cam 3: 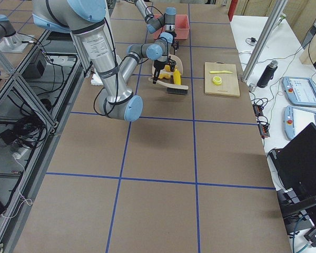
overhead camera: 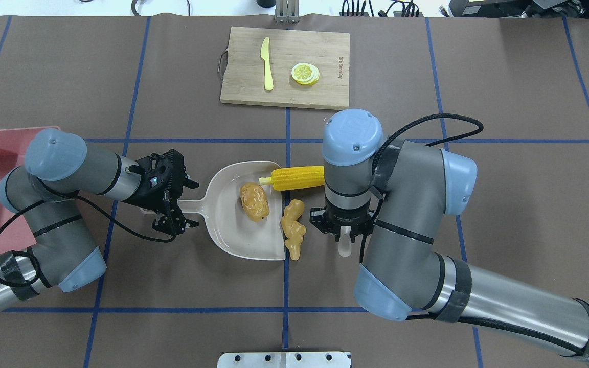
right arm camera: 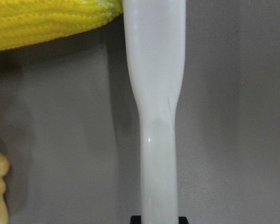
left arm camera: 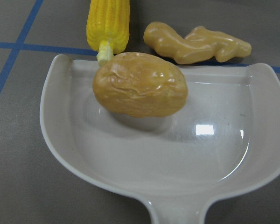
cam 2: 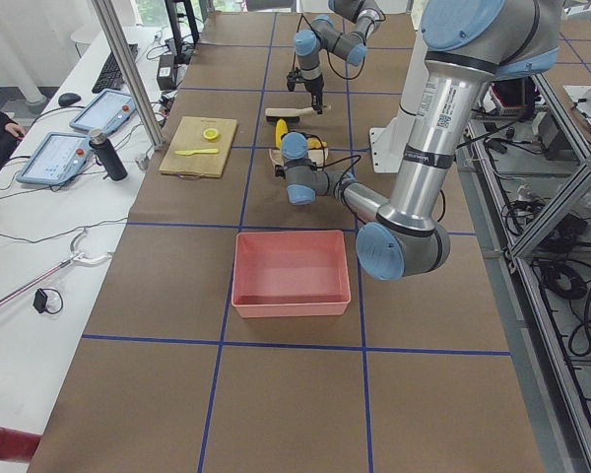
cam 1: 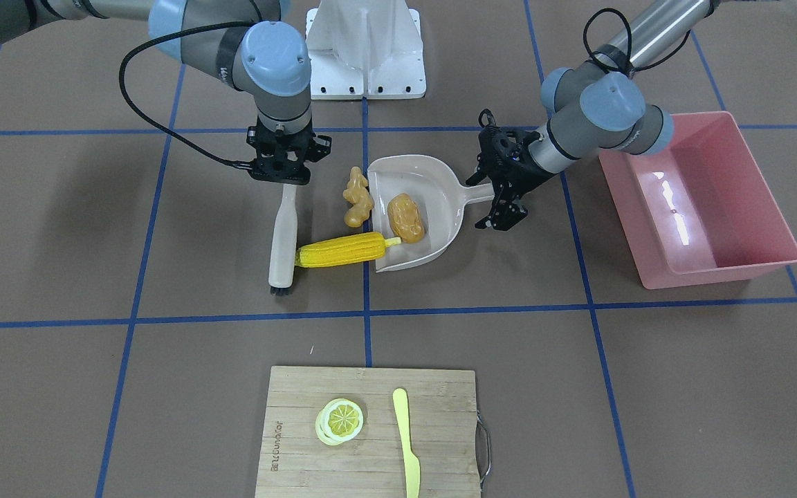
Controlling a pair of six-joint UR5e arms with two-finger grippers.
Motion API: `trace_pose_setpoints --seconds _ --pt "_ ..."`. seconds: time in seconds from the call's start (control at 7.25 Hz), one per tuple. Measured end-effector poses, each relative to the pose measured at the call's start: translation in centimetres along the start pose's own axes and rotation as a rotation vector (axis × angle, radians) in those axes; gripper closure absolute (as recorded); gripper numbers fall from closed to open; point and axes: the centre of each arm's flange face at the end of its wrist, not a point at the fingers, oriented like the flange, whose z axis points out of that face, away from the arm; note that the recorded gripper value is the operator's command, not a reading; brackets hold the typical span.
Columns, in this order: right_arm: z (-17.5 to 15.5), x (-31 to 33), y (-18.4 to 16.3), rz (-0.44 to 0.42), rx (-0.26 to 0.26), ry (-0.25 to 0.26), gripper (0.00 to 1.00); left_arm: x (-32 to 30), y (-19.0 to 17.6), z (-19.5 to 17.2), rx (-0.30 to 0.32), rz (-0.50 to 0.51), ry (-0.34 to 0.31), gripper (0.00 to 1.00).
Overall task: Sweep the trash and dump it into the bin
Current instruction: 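Lift the brush and move it behind the yellow corn cob, then sweep the corn cob and ginger with the brush into the dustpan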
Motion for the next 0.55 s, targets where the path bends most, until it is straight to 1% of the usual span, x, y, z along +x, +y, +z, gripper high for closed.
trace_pose_setpoints --seconds 0.55 --pt "-2.1 -6.1 1.7 -0.002 -0.007 -0.037 1.00 -0.1 0.0 0.0 -0.001 0.000 -0.007 0.07"
